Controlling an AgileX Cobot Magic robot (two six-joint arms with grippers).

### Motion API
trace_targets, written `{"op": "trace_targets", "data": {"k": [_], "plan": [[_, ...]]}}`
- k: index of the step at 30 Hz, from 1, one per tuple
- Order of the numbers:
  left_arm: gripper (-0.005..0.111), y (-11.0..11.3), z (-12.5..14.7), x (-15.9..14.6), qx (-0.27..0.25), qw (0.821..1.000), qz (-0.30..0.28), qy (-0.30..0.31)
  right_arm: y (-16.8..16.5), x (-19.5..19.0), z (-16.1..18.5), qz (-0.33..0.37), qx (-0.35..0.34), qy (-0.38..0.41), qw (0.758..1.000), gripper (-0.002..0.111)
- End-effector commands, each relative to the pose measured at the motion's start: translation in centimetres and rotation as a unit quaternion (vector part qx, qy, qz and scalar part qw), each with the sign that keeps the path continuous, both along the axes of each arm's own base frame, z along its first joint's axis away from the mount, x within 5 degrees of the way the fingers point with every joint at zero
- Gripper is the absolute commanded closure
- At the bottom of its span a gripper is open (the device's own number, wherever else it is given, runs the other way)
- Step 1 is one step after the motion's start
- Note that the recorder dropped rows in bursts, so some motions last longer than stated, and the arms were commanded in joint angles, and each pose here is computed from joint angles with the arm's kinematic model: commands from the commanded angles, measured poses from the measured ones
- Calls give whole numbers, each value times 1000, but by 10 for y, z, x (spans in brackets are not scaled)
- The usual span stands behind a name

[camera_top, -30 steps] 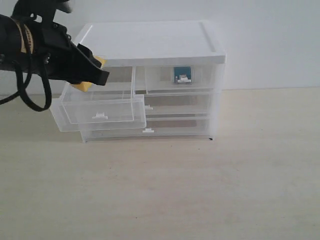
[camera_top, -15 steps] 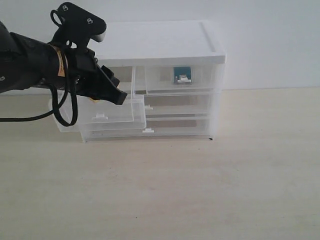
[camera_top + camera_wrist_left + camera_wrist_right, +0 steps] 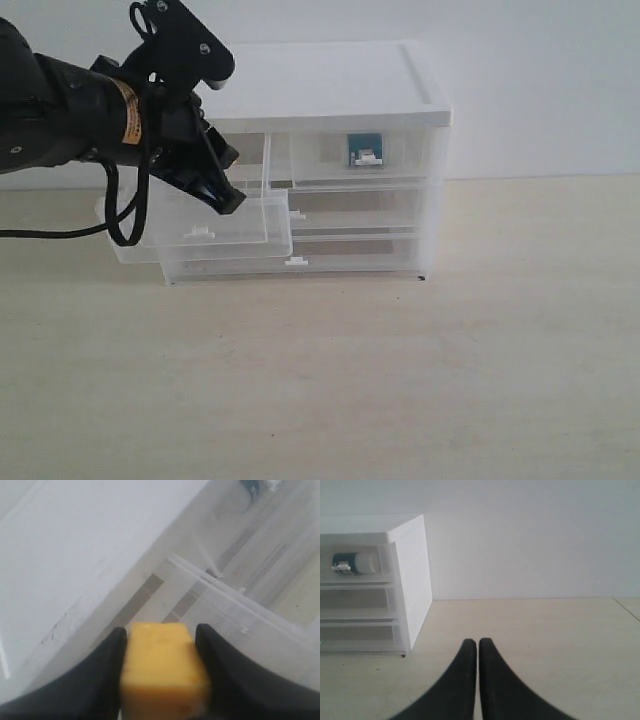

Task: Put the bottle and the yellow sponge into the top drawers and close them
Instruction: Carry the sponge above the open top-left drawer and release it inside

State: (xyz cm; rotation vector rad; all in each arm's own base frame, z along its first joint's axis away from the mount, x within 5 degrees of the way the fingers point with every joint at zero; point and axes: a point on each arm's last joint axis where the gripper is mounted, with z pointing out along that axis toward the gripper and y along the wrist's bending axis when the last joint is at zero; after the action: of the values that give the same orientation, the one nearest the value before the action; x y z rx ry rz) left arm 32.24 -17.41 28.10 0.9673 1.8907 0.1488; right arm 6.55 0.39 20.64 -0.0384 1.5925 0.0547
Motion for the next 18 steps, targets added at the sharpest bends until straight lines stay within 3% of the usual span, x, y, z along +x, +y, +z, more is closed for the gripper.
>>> {"op": "trace_targets", "data": {"k": [1, 11, 12, 16, 18], "plan": [[103, 0, 0, 2, 9, 1000, -6, -2, -1, 0, 0, -5, -2, -3, 1000, 108], [101, -2, 0, 1, -35, 999, 6, 17, -1, 0, 0, -5, -2, -3, 1000, 108], [97, -2, -1, 0, -37, 999, 7, 18, -1, 0, 0, -5, -2, -3, 1000, 108], [56, -3, 0, 0, -42, 999, 8, 20, -1, 0, 0, -5, -2, -3, 1000, 108], [50, -3, 0, 0, -46, 999, 10, 20, -1, 0, 0, -5, -2, -3, 1000, 108]]}}
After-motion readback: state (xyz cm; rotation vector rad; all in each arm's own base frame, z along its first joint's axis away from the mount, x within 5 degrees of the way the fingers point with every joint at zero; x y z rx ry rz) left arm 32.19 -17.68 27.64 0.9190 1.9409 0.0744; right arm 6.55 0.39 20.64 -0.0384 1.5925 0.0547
